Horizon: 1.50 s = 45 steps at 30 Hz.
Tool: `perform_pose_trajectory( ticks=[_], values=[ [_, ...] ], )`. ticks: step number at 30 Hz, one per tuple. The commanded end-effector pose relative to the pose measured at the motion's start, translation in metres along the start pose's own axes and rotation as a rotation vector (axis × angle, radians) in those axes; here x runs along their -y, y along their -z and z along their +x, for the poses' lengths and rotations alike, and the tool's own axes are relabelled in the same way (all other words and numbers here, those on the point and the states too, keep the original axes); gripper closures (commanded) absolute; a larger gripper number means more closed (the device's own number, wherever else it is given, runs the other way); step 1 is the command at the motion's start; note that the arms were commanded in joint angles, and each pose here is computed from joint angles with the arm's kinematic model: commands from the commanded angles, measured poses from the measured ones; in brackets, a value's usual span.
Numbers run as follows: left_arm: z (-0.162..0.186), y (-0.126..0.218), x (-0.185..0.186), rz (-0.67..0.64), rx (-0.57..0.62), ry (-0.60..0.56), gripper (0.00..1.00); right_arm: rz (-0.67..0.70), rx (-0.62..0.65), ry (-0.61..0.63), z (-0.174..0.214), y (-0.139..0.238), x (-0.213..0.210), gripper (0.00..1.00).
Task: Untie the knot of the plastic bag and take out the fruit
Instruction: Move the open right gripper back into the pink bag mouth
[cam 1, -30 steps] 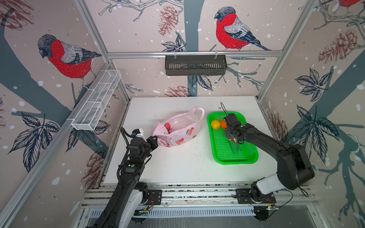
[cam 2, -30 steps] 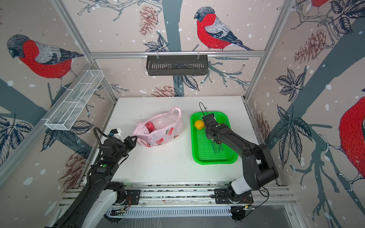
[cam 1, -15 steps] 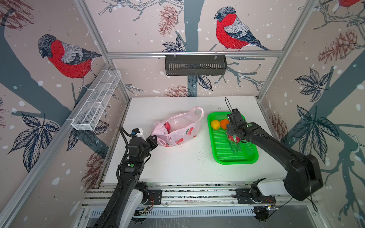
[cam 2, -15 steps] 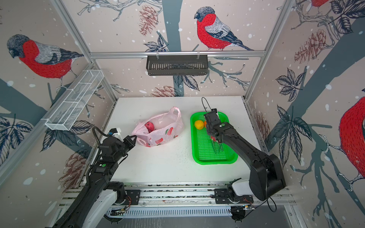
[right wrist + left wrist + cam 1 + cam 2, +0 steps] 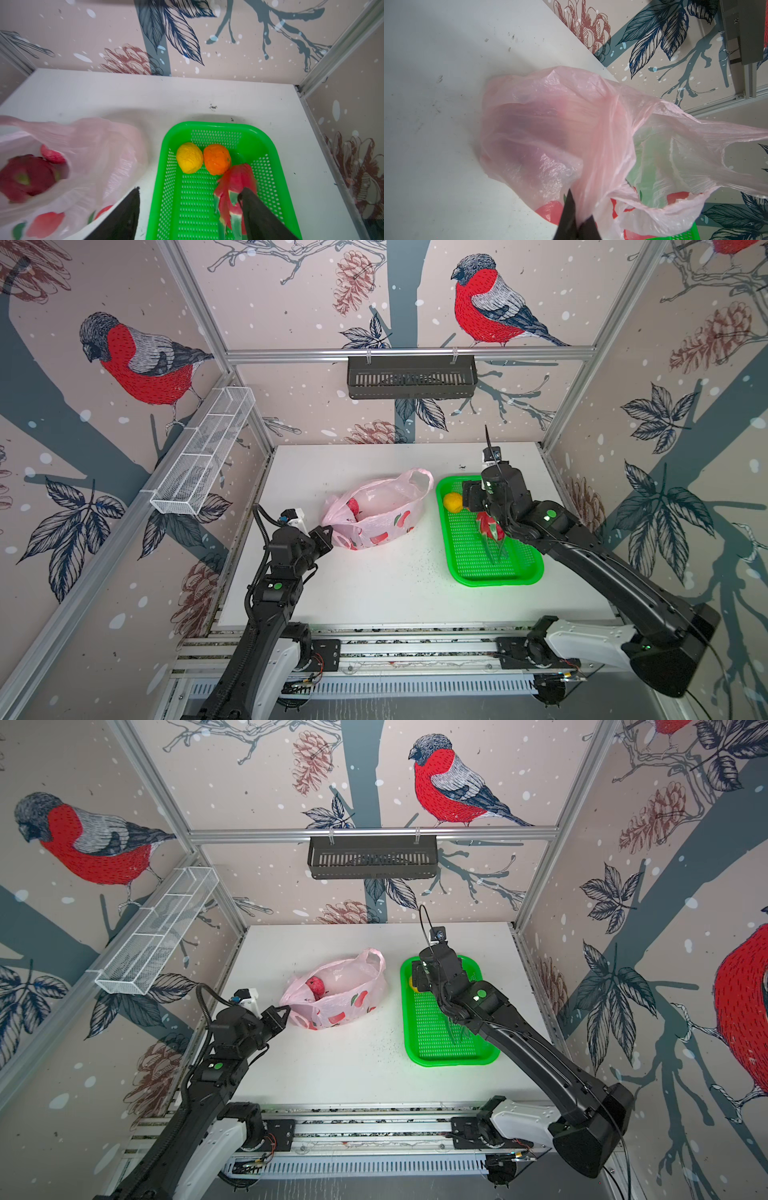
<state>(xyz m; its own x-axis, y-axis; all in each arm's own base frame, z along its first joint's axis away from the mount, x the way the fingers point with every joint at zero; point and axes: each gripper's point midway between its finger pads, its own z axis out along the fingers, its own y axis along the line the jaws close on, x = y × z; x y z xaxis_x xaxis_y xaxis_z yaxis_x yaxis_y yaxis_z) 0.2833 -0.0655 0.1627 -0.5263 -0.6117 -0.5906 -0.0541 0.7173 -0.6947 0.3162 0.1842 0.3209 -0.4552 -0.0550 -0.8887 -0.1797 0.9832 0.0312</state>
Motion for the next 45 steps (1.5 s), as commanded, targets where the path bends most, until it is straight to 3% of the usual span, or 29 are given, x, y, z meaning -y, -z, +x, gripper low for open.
perform_pose_trajectory(
  ticks=[1, 5, 11, 16, 19, 23, 30, 37, 45],
  values=[
    [-0.005, -0.001, 0.003, 0.016, 0.014, -0.022, 1.0, -0.011, 0.113, 0.005, -0.033, 0.022, -0.016, 0.26],
    [-0.002, -0.003, 0.003, 0.024, 0.003, -0.02, 1.0, -0.122, 0.193, 0.023, -0.062, 0.044, -0.06, 0.27],
    [-0.004, -0.003, 0.005, 0.03, 0.006, -0.022, 1.0, -0.32, 0.214, 0.15, -0.082, 0.057, -0.168, 0.29],
    [-0.006, -0.001, 0.006, 0.018, 0.005, -0.021, 1.0, -0.505, 0.144, 0.209, -0.055, 0.034, -0.256, 0.34],
    [-0.006, 0.003, 0.005, 0.006, 0.008, -0.022, 1.0, -0.53, 0.062, 0.214, -0.025, 0.005, -0.284, 0.4],
    [-0.006, 0.008, 0.004, -0.006, 0.013, -0.026, 1.0, -0.527, -0.061, 0.215, 0.022, -0.027, -0.302, 0.45],
    [-0.006, 0.02, 0.003, -0.025, 0.034, -0.021, 1.0, -0.459, -0.266, 0.183, 0.101, -0.074, -0.292, 0.52],
    [-0.013, 0.033, 0.005, -0.046, 0.072, -0.008, 1.0, -0.551, -0.428, 0.208, 0.172, -0.073, -0.305, 0.54],
    [-0.022, 0.043, 0.003, -0.08, 0.114, 0.006, 1.0, -0.703, -0.483, 0.231, 0.211, -0.059, -0.329, 0.54]
  ],
)
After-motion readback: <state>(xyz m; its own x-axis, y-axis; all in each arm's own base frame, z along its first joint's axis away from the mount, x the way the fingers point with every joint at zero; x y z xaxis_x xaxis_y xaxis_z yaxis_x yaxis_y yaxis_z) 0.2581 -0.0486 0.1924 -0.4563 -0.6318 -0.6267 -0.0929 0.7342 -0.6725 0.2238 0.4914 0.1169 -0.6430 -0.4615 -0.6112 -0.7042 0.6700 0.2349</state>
